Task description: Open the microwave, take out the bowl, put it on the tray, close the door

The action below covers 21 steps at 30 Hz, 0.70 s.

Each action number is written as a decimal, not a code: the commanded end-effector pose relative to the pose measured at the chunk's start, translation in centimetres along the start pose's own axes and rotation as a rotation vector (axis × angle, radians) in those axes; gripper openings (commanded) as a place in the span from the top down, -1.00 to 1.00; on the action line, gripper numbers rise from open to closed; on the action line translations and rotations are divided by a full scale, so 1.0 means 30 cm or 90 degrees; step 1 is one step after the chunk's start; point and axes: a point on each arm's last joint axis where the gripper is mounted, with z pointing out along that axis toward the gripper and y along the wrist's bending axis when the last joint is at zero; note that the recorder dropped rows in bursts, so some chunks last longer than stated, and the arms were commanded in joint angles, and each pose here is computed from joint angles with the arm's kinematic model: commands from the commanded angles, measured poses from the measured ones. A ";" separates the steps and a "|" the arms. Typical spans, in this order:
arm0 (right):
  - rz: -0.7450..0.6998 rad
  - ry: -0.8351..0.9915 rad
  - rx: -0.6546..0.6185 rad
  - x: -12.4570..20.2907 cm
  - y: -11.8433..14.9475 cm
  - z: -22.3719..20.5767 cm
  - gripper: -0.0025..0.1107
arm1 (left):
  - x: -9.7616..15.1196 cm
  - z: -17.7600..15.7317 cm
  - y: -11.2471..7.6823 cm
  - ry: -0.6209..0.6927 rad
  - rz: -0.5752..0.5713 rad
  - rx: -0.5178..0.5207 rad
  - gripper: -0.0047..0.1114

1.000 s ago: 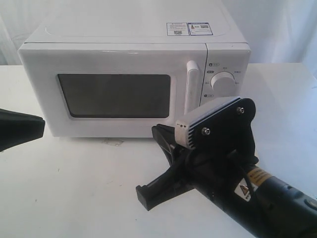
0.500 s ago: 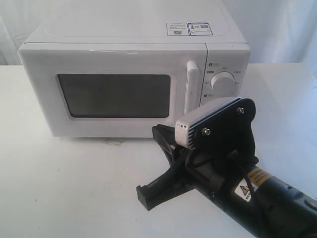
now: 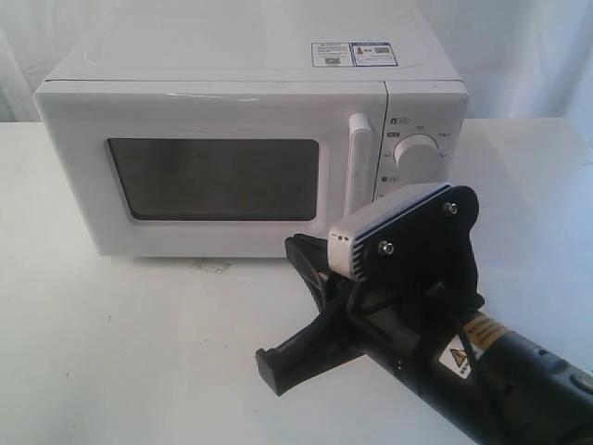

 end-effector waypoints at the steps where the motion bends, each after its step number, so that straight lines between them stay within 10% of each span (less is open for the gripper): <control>1: -0.004 -0.003 0.001 0.001 -0.001 -0.006 0.96 | 0.016 0.000 -0.003 0.020 0.038 0.006 0.92; 21: -0.004 -0.003 0.001 0.001 -0.001 -0.006 0.96 | 0.071 -0.007 0.013 0.137 -0.007 -0.036 0.92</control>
